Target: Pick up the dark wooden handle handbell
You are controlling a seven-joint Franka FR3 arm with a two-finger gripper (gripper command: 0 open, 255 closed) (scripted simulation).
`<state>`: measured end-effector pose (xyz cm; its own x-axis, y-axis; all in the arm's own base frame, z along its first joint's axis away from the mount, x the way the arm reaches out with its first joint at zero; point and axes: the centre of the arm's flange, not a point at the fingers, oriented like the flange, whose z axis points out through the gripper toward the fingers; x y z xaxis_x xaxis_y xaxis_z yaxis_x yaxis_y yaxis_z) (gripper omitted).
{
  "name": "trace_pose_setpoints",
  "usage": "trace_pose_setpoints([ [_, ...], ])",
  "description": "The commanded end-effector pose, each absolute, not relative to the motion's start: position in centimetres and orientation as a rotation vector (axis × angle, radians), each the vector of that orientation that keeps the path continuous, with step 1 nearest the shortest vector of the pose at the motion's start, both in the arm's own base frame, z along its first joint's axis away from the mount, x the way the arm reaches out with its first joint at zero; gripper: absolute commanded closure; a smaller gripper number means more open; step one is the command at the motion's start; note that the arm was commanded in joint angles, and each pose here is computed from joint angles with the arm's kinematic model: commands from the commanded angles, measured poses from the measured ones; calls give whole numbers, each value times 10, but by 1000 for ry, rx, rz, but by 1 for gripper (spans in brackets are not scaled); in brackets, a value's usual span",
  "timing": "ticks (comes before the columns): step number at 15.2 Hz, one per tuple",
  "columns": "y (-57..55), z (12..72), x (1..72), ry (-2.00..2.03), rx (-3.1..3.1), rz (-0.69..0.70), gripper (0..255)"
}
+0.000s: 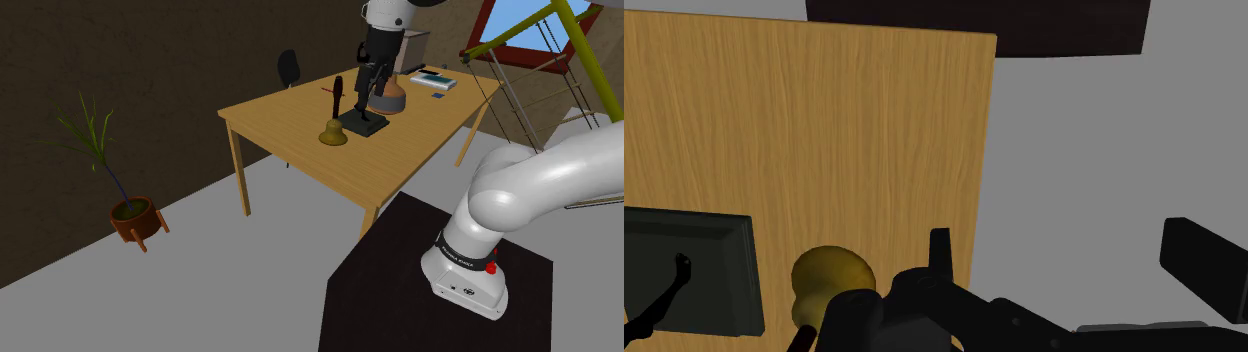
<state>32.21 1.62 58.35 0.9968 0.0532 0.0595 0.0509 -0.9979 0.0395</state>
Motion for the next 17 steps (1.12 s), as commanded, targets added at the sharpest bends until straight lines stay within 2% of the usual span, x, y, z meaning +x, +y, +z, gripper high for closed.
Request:
trace_pose_setpoints([
  [1,16,583,322,81,3101,94,0],
  [17,-124,574,496,-43,3096,-80,0],
])
